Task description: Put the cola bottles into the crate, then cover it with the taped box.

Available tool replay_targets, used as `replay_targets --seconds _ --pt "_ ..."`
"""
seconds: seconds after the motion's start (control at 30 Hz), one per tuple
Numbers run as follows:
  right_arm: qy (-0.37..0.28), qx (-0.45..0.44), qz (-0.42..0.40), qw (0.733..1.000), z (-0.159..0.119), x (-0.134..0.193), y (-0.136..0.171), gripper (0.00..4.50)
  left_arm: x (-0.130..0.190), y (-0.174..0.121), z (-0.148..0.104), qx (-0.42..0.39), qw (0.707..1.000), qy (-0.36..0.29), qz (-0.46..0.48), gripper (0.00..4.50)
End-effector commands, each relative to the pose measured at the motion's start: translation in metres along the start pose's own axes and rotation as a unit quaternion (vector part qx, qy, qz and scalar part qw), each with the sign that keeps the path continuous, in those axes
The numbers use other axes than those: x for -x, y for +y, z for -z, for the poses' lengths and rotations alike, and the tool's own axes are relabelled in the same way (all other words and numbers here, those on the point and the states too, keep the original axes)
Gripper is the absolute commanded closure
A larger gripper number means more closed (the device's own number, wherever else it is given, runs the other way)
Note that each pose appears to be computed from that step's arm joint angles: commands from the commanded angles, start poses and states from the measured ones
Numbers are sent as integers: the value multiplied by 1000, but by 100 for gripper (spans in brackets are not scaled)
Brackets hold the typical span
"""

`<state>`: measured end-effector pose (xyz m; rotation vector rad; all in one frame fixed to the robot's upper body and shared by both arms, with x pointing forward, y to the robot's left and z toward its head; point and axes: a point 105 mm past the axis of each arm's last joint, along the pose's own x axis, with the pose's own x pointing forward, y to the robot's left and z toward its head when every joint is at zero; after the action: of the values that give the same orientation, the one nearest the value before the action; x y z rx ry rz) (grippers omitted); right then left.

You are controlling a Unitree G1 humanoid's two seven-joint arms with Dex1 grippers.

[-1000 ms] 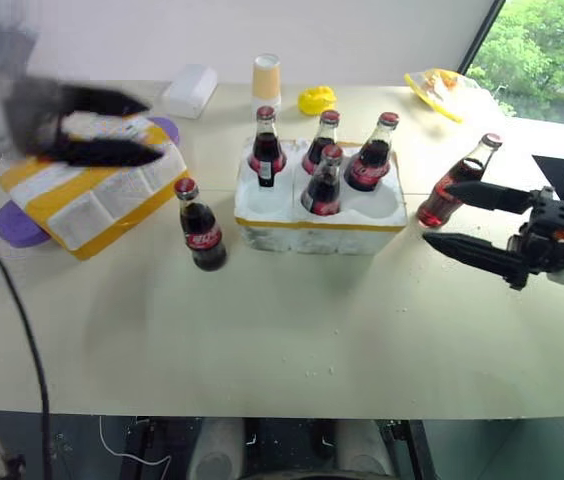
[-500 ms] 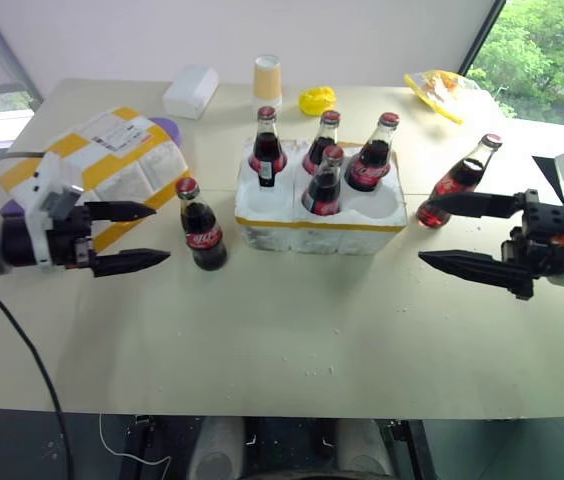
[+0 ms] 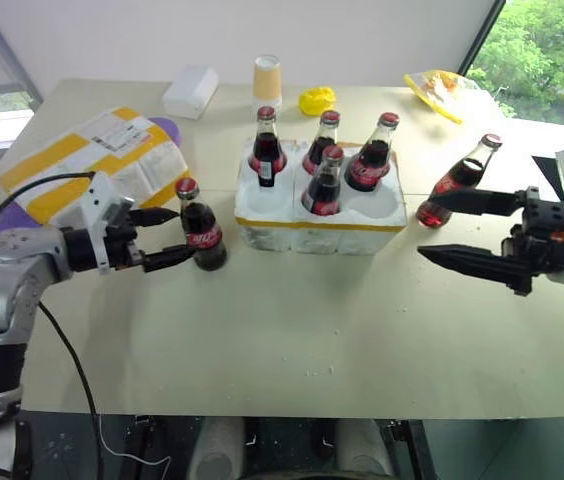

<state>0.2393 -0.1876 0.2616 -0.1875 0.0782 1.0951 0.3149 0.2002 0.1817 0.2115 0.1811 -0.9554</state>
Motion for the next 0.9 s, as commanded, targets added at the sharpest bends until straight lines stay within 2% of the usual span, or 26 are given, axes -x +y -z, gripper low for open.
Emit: replay_targets --seconds 0.03,0.2,0.37,0.47,0.53,0.67,0.9 --pt "-15 20 -1 1000 -11 2 5 0 -10 3 -8 -20 1000 -13 -3 3" --pt "-18 20 1 1000 -12 1 4 0 -25 6 -10 -13 1000 -22 -3 3" --pt "-22 20 2 1000 -12 0 4 0 -27 7 -8 -7 1000 -18 1 3" --pt "-25 19 3 999 -11 -1 5 0 -24 2 -8 -1 1000 -13 15 89" --pt "-28 19 4 999 -11 -1 4 0 -21 -2 -10 0 1000 -9 25 179" --pt "-29 19 4 999 -11 -2 4 0 -17 -2 -15 -12 999 4 31 178" --pt "-31 18 5 999 -10 -3 3 0 -1 -1 -95 -38 995 -49 83 178"
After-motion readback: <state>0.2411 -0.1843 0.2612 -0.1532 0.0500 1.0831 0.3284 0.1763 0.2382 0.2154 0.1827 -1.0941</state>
